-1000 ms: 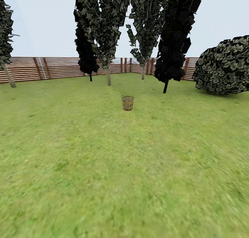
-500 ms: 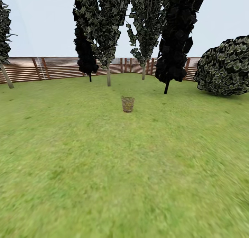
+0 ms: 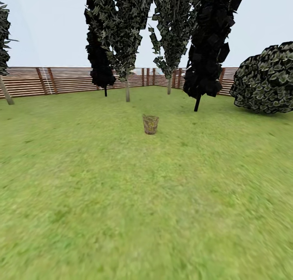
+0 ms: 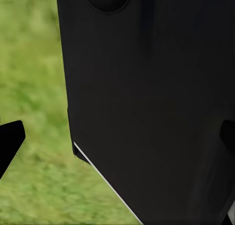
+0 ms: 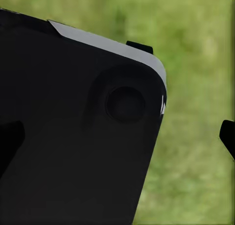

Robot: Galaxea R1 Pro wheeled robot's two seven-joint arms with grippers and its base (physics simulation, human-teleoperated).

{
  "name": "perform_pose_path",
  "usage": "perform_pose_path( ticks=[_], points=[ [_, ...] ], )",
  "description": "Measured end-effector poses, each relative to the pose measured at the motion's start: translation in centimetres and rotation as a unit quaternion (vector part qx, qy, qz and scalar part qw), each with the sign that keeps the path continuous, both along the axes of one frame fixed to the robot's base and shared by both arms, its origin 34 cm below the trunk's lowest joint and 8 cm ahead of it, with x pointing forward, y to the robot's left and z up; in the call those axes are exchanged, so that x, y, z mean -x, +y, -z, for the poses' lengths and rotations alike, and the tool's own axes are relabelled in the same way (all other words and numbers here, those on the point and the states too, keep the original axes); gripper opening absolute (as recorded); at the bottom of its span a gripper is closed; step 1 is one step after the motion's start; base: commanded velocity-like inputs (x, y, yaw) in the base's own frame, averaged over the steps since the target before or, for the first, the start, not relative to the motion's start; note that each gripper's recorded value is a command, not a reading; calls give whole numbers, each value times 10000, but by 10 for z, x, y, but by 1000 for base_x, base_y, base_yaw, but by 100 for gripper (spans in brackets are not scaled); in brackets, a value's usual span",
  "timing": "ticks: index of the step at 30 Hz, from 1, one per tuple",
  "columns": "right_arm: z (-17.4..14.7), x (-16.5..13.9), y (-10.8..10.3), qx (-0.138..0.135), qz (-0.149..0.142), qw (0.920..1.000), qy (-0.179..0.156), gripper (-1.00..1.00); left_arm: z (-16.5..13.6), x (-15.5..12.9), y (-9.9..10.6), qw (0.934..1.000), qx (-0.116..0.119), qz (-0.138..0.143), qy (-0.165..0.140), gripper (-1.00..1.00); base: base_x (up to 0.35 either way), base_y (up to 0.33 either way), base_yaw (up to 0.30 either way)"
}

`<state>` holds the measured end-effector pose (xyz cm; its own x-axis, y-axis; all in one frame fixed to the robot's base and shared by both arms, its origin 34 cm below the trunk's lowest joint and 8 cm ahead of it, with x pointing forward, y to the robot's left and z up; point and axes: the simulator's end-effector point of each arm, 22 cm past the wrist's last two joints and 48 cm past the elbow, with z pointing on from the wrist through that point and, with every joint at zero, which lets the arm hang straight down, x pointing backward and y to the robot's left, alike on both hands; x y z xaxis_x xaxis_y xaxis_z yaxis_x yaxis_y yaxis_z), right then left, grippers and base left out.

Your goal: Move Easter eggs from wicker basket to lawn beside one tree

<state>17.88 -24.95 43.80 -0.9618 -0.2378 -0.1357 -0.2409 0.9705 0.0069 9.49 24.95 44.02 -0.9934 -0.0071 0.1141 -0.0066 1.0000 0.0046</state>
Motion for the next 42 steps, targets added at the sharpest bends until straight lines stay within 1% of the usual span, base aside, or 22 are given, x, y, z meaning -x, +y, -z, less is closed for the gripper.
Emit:
perform_pose_path(
  ticks=[16,21,27,42],
  points=[
    [0,-1,2,-14,75,10000,-18,100,0,0,0,10000,2,0,0,100,322,0,0],
    [0,-1,2,-15,68,10000,-18,100,0,0,-1,10000,4,-1,0,100,322,0,-13],
    [0,-2,2,-15,61,10000,-21,100,0,0,-1,10000,4,-1,0,100,322,0,-111],
    [0,-1,2,-16,48,10000,-18,100,0,0,-1,10000,3,0,-1,100,322,0,-5]
  ],
)
